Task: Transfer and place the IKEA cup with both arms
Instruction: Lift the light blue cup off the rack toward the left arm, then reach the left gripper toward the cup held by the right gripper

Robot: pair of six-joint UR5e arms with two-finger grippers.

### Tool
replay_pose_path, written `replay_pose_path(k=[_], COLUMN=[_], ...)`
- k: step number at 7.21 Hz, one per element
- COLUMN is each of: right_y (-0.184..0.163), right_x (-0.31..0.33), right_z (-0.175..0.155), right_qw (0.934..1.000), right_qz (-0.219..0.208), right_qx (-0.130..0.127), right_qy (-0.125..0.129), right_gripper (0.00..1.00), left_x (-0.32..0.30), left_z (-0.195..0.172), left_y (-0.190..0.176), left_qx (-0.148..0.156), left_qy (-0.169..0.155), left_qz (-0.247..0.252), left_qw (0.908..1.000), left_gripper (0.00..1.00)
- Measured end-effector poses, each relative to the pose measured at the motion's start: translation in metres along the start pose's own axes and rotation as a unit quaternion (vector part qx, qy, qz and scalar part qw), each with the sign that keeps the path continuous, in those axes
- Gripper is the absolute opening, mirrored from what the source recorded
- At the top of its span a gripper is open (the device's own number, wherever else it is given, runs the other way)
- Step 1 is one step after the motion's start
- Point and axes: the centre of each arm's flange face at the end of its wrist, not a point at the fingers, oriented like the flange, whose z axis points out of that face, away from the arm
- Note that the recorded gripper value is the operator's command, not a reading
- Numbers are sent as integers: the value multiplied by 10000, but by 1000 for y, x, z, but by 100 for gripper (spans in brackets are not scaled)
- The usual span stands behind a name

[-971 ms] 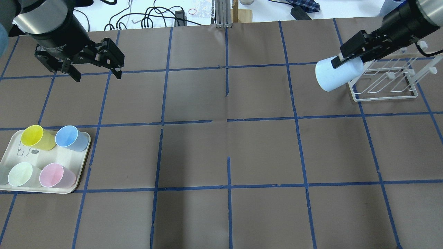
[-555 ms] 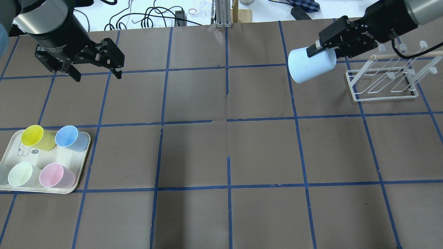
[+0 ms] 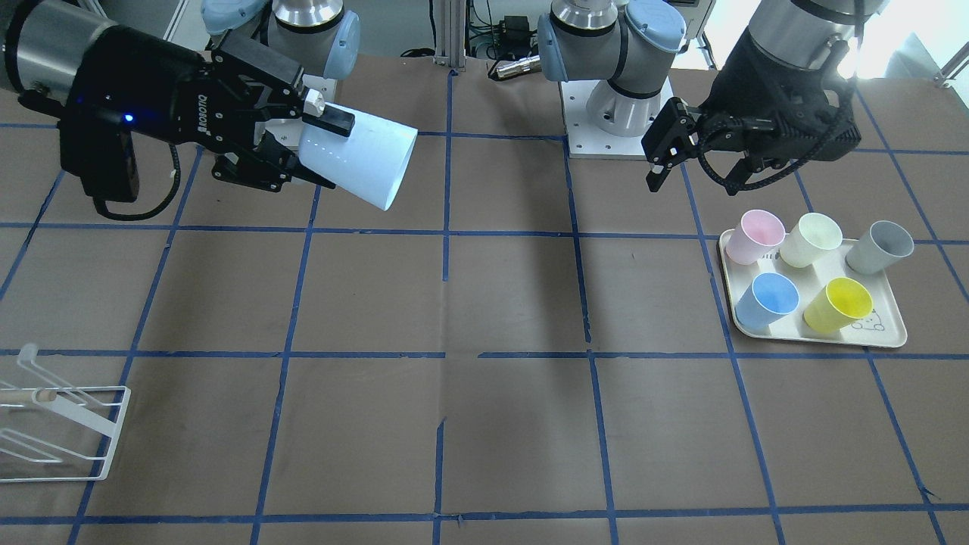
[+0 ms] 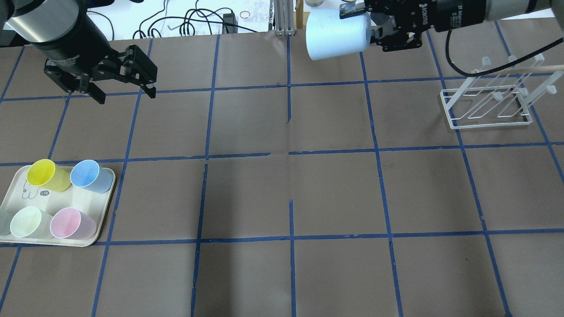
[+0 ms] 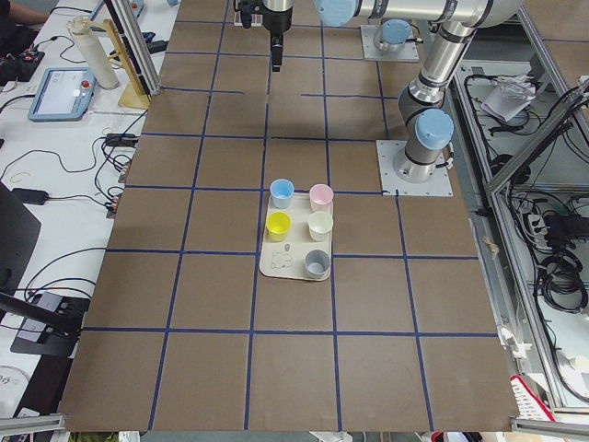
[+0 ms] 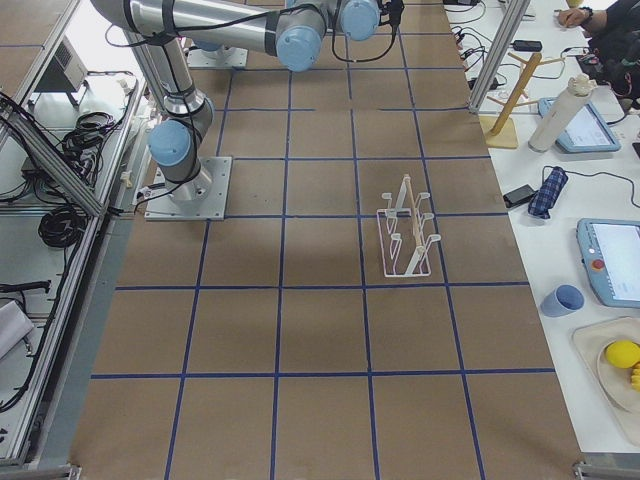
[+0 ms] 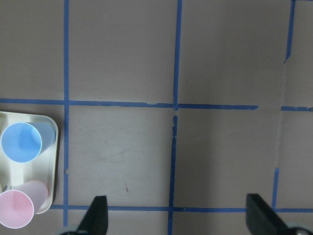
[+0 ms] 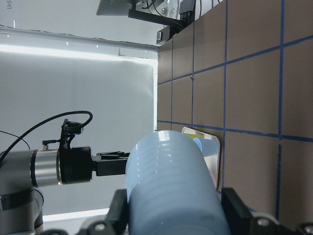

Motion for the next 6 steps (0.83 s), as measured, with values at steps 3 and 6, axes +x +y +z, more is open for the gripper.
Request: replay_pose_path(k=[3,6], right_y=[11,18], right_x=[-6,-13], right_z=[48,74], right_qw=[9982,9963], right_qz=[371,436], right_qx=[-448,-665], right_qy=[-143,-333], right_gripper=[48,48], left_x=[-35,-39], left_z=[20,72], left_y=[-10,-3], left_qx=[-232,-550], left_qy=[1944,3976], left_qz=[-835,-1598], left_qw=[9771,9019], left_gripper=[100,100])
